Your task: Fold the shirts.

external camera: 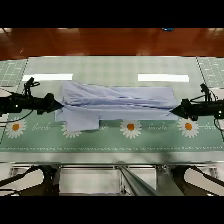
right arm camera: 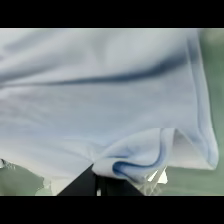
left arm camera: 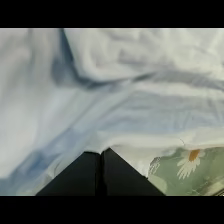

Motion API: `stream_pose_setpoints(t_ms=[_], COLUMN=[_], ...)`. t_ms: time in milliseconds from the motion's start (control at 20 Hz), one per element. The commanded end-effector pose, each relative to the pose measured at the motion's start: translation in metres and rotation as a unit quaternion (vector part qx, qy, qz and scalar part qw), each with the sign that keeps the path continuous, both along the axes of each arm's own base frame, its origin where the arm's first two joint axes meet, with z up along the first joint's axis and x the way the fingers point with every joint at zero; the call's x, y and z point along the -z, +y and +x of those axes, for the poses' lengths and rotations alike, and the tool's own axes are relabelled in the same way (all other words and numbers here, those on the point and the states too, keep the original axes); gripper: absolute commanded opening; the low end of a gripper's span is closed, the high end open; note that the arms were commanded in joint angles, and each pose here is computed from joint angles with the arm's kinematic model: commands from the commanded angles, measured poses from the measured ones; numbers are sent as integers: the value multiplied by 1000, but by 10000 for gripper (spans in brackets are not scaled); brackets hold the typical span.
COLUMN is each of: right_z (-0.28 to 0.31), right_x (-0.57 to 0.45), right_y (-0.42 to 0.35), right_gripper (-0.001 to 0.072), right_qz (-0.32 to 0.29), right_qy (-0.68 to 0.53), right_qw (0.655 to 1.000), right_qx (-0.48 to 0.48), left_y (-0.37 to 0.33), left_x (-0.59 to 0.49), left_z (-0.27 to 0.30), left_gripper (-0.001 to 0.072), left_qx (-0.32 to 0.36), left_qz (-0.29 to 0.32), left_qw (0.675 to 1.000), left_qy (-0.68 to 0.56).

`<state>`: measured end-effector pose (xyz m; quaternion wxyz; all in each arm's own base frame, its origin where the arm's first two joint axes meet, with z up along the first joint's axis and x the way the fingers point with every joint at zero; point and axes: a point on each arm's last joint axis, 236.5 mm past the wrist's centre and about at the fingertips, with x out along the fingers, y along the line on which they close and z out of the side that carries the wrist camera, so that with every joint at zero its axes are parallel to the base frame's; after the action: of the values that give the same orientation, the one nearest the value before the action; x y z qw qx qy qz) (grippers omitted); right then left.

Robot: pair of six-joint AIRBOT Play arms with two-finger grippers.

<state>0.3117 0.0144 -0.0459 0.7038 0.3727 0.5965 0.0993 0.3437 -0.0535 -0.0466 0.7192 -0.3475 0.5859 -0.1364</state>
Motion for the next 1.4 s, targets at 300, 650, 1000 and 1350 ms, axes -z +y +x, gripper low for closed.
stream_pose_setpoints(t_ms=[300,650,1000,1350], right_z=[122,141,142,76], right_x=[-1,27,12,-66], right_y=[1,-4,-23,-153], right_gripper=[30,30,408,410], right_qz=[-19,-17,-11,-148], right_qy=[-46,-27,-21,-81], right_qw=[998,999,1000,978], right_qx=[-29,-27,-14,126], left_y=[-9,-4,7,109], left_x=[0,2,7,-117], left_z=[113,155,134,135], left_gripper=[17,17,505,505], left_qx=[6,6,28,-102], left_qz=[-56,-63,-69,79], left_qw=[998,998,997,976], left_qy=[-10,-14,33,-173])
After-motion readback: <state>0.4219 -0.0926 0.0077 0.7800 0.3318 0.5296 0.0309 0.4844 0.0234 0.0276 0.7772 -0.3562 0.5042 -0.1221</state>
